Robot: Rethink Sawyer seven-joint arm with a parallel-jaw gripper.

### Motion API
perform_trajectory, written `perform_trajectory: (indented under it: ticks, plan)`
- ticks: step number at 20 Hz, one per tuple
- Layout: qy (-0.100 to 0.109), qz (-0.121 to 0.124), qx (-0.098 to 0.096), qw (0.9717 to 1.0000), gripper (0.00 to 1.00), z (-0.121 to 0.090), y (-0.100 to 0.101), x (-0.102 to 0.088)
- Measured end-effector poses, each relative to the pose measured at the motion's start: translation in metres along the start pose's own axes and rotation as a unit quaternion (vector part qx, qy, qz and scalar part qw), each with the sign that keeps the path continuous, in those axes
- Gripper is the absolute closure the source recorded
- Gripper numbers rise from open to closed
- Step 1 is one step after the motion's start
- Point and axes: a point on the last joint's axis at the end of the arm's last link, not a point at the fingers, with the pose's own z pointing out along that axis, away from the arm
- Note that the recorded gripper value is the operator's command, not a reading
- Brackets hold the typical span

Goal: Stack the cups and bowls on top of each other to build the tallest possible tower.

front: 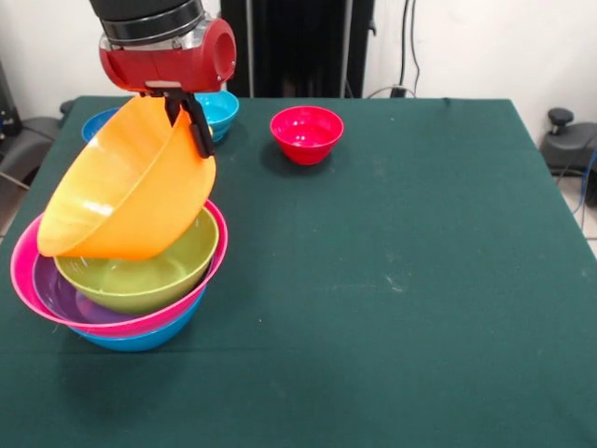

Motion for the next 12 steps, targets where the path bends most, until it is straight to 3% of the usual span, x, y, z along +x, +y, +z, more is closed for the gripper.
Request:
perform_trajectory:
  ticks: [12]
  plan:
    - [-0.007, 0.004, -0.017, 0.9998, 1.00, -0.0056, -0.0055, -0.0093]
